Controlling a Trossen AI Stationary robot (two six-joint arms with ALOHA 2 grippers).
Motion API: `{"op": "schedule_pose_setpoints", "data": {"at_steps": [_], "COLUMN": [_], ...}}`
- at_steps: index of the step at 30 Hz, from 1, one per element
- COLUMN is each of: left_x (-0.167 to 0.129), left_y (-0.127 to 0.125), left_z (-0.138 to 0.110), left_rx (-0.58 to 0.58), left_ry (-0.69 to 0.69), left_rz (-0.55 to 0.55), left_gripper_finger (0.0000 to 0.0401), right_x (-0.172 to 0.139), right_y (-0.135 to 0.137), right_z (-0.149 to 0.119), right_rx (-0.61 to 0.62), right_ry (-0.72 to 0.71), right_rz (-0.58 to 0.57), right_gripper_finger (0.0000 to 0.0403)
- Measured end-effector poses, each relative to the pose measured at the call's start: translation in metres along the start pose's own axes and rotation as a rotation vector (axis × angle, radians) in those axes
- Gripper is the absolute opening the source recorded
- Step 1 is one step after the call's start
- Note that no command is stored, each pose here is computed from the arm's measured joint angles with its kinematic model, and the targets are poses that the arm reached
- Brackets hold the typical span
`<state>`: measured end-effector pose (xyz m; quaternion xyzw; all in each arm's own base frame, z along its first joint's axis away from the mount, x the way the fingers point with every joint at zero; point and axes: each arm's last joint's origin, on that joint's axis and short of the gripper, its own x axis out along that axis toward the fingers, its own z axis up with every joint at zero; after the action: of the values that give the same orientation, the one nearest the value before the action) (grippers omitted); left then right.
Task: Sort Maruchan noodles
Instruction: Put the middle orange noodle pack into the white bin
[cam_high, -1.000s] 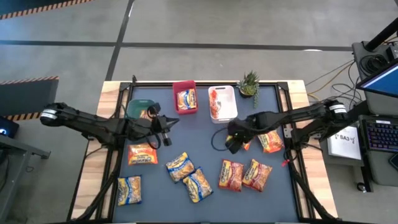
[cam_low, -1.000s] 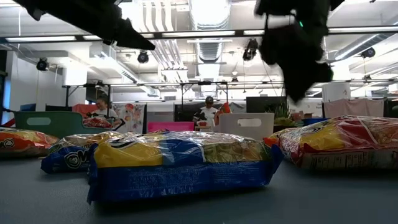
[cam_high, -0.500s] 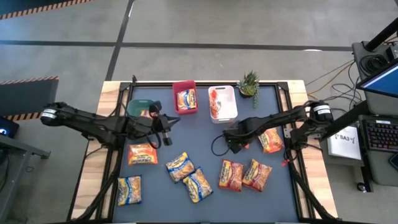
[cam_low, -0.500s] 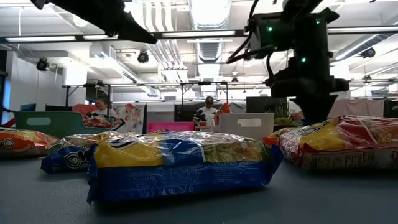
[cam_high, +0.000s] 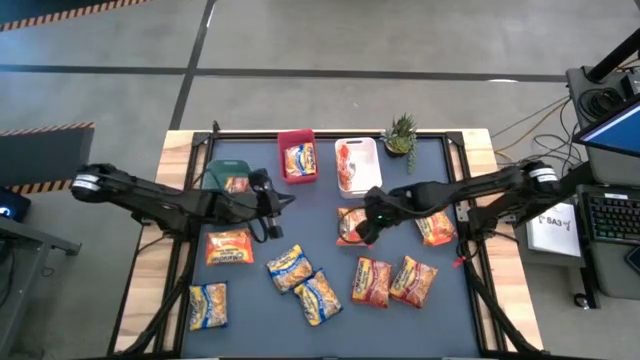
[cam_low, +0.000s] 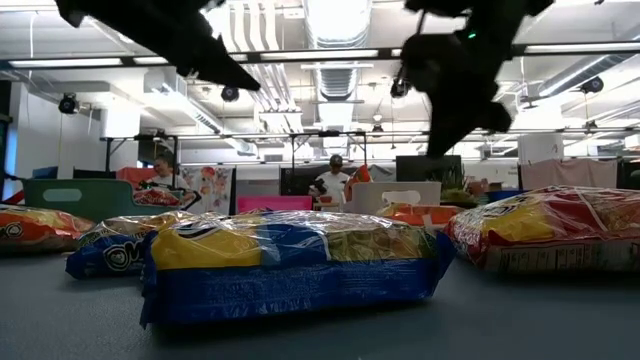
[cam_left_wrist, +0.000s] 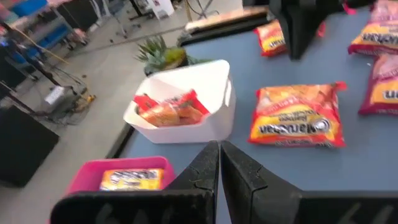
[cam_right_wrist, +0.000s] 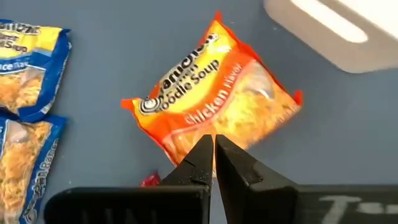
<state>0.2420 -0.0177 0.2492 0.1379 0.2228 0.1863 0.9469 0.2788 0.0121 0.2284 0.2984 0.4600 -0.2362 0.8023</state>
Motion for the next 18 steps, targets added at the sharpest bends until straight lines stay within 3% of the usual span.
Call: {"op": "schedule_pose_setpoints", "data": {"at_steps": [9, 14, 18], "left_x": [0.053, 0.09, 0.123], "left_y": [-0.041, -0.06, -0.072], "left_z": [-0.013, -0.014, -0.015], "left_rx": [-0.105, -0.107, -0.092], "left_ry": [-0.05, -0.081, -0.047], "left_rz": [-0.195, -0.212, -0.199], "left_gripper_finger": [0.0, 0.0, 0.0], "right_x": [0.022, 0.033, 0.033], "right_y": [-0.038, -0.049, -0.052], "right_z": [-0.037, -0.042, -0.04], "right_rx": [0.121, 0.198, 0.212], "right_ry": [-0.018, -0.073, -0.07], "right_rz": [0.017, 0.076, 0.095], "right_gripper_finger": [0.0009, 0.0017, 0.0051]}}
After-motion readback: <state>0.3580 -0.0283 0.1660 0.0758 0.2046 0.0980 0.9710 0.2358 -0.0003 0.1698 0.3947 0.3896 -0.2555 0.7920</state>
